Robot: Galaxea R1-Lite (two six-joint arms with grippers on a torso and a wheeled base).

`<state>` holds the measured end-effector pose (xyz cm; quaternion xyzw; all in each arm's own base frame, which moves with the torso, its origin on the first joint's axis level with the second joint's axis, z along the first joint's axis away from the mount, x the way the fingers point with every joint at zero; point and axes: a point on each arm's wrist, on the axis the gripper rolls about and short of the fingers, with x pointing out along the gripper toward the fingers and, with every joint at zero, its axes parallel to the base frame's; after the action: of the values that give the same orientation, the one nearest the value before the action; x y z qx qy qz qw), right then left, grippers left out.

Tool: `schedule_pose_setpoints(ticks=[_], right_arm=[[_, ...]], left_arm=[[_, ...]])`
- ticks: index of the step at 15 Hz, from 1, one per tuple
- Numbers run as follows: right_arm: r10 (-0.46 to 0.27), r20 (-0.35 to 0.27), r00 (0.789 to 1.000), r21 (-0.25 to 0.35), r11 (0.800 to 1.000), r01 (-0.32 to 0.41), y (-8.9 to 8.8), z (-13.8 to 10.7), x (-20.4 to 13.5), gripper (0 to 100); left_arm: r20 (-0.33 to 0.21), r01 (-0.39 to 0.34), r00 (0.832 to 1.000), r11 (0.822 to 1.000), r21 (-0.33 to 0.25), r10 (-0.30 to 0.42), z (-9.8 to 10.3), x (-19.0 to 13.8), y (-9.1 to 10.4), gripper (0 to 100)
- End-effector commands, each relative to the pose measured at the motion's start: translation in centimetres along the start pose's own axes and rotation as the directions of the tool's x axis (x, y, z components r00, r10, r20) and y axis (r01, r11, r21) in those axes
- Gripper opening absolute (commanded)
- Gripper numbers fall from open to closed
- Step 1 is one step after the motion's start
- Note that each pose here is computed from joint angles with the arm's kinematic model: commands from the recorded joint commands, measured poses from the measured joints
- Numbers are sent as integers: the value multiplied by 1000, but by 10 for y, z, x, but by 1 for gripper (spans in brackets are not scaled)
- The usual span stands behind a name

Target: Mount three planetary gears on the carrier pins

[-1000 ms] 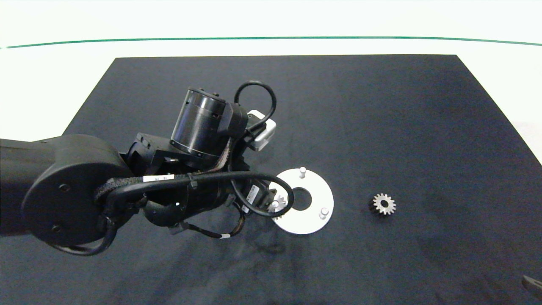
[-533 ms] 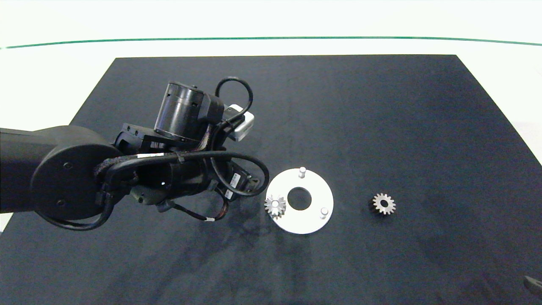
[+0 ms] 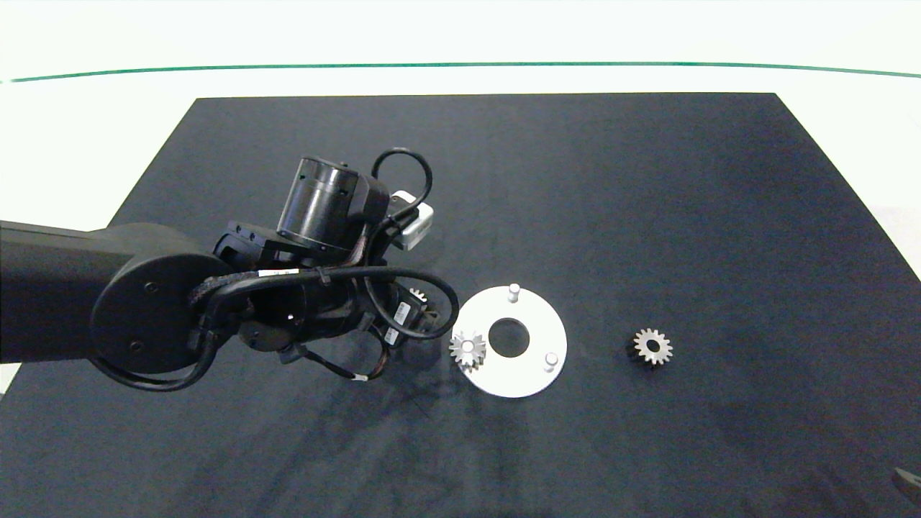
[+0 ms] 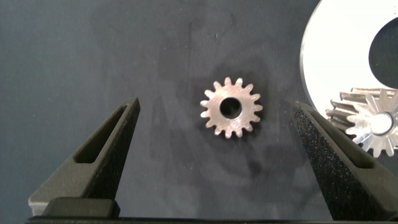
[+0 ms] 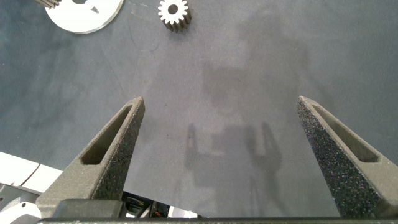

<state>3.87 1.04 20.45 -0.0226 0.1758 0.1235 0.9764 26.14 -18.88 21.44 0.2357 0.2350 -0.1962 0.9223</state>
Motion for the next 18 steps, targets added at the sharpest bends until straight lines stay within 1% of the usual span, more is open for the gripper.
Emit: schedule_pose_setpoints(ticks=[1, 3, 12, 14, 16, 18], right_arm=[[0, -1, 1000, 0, 1000, 0, 0, 0, 0, 100], [-1, 1, 1000, 0, 1000, 1, 0, 0, 0, 100], [0, 1, 1000, 0, 1000, 0, 0, 0, 0, 100], [0, 1, 1000, 0, 1000, 0, 0, 0, 0, 100], [-1, 2, 1000, 0, 1000, 1, 0, 0, -1, 100], [-1, 2, 1000, 0, 1000, 1, 0, 0, -1, 100]], left_arm=[[-23, 3, 1000, 1000, 8, -3, -3, 8, -3, 100], [-15, 2, 1000, 1000, 4, -2, -3, 10, -3, 100], [-38, 16, 999, 1000, -1, -16, -13, 16, 0, 100], [-22, 20, 1000, 1000, -4, -20, -14, 17, -1, 100], [-18, 22, 1000, 1000, -4, -22, -16, 19, -3, 100], [-21, 22, 1000, 1000, -3, -22, -17, 21, -4, 96]])
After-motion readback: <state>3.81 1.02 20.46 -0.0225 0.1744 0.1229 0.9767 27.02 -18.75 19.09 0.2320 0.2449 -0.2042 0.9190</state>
